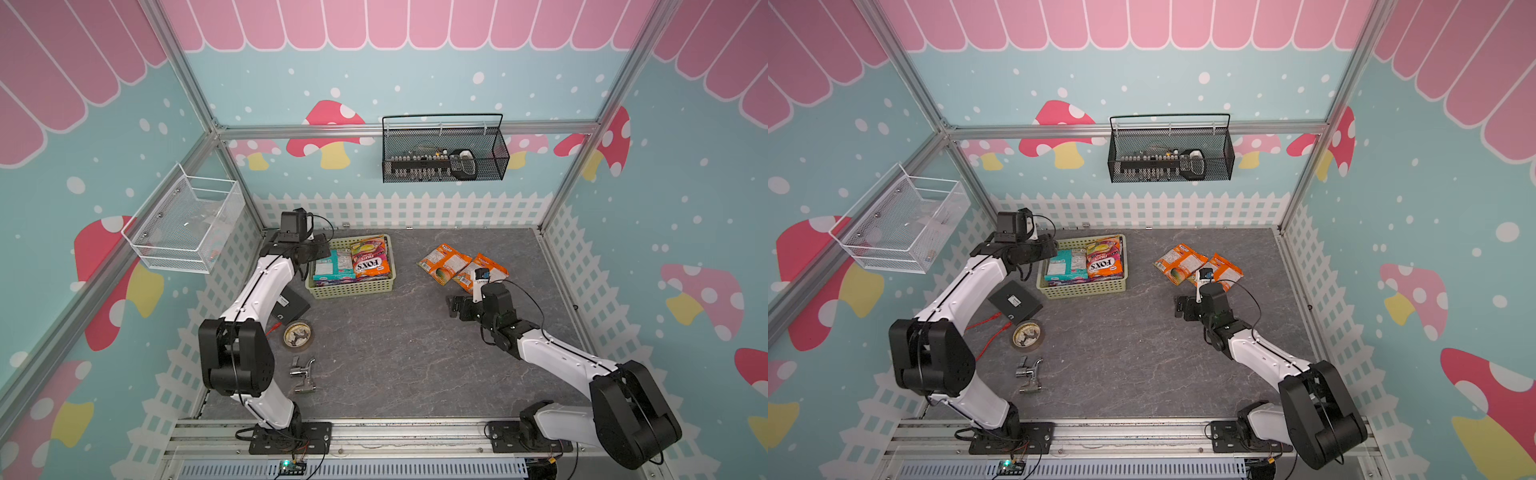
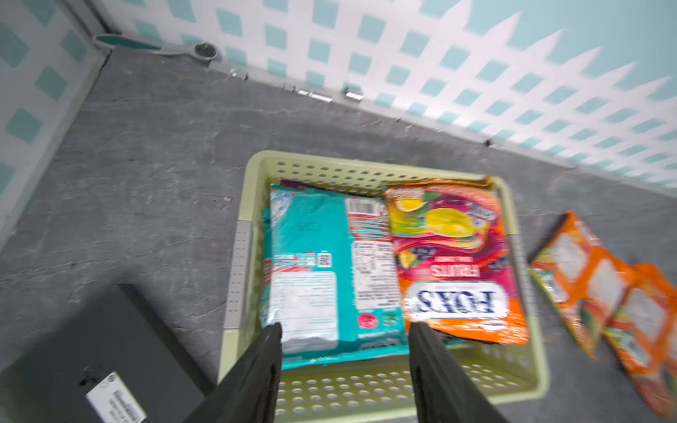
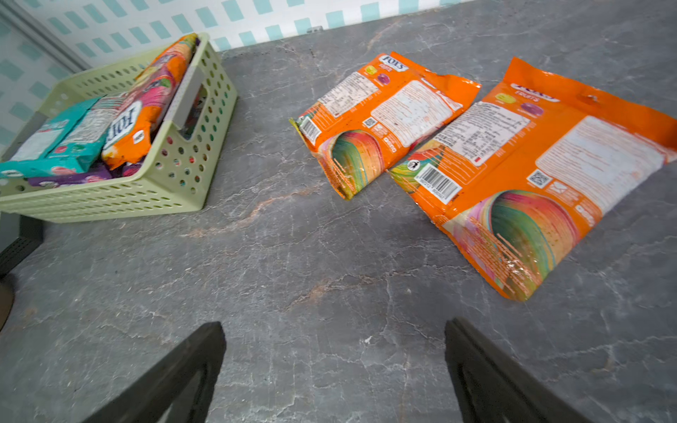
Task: Put the candies in the basket
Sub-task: Place the candy in the basket, then pick up the candy at the center of the board.
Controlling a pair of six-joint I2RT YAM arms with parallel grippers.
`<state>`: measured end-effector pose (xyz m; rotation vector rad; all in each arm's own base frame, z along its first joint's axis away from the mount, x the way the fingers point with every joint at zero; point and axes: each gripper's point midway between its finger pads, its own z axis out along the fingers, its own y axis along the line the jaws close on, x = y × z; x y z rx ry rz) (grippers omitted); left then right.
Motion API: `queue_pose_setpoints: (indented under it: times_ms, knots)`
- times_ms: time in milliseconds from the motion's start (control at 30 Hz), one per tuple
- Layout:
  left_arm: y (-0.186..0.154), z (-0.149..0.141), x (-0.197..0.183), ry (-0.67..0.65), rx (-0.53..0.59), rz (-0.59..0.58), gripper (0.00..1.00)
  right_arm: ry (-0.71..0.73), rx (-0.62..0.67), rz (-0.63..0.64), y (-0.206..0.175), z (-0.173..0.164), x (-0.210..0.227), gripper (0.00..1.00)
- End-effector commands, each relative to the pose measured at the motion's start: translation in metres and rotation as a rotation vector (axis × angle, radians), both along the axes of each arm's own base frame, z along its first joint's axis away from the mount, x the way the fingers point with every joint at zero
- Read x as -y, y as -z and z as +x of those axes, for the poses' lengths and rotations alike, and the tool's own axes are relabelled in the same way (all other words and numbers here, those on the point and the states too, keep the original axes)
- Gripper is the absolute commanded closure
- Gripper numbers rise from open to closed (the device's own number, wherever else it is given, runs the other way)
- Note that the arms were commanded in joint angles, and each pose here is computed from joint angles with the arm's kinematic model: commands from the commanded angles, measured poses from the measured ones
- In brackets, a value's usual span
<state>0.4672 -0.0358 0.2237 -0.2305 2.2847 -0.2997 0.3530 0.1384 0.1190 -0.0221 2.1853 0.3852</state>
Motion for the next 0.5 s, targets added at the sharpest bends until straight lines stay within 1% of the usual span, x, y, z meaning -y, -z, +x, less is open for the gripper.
queue_pose_setpoints:
  times_ms: [0,100,133,200,233,267,333,467]
  knots:
    - [-0.003,-0.024,0.029,0.079,0.009,-0.188,0.40,0.099,-0.039,0.040,-0.002,0.015,0.015,0.01]
    - [-0.005,-0.052,0.046,0.139,0.034,-0.285,0.36,0.141,-0.097,0.121,0.005,0.028,0.026,0.04]
    - [-0.009,-0.062,0.052,0.154,0.050,-0.315,0.32,0.146,-0.102,0.140,0.007,0.033,0.030,0.06]
    - [-0.011,-0.082,0.064,0.203,0.076,-0.355,0.16,0.185,-0.132,0.146,0.016,0.044,0.047,0.11]
    - [-0.014,-0.091,0.070,0.225,0.093,-0.367,0.03,0.209,-0.153,0.155,0.021,0.049,0.057,0.13]
    - [-0.009,-0.102,0.073,0.238,0.090,-0.371,0.01,0.242,-0.168,0.167,0.026,0.055,0.069,0.17]
    - [-0.007,-0.117,0.079,0.265,0.099,-0.371,0.01,0.288,-0.180,0.184,0.031,0.062,0.087,0.24]
    - [-0.003,-0.144,0.087,0.332,0.105,-0.387,0.01,0.342,-0.194,0.228,0.039,0.076,0.111,0.32]
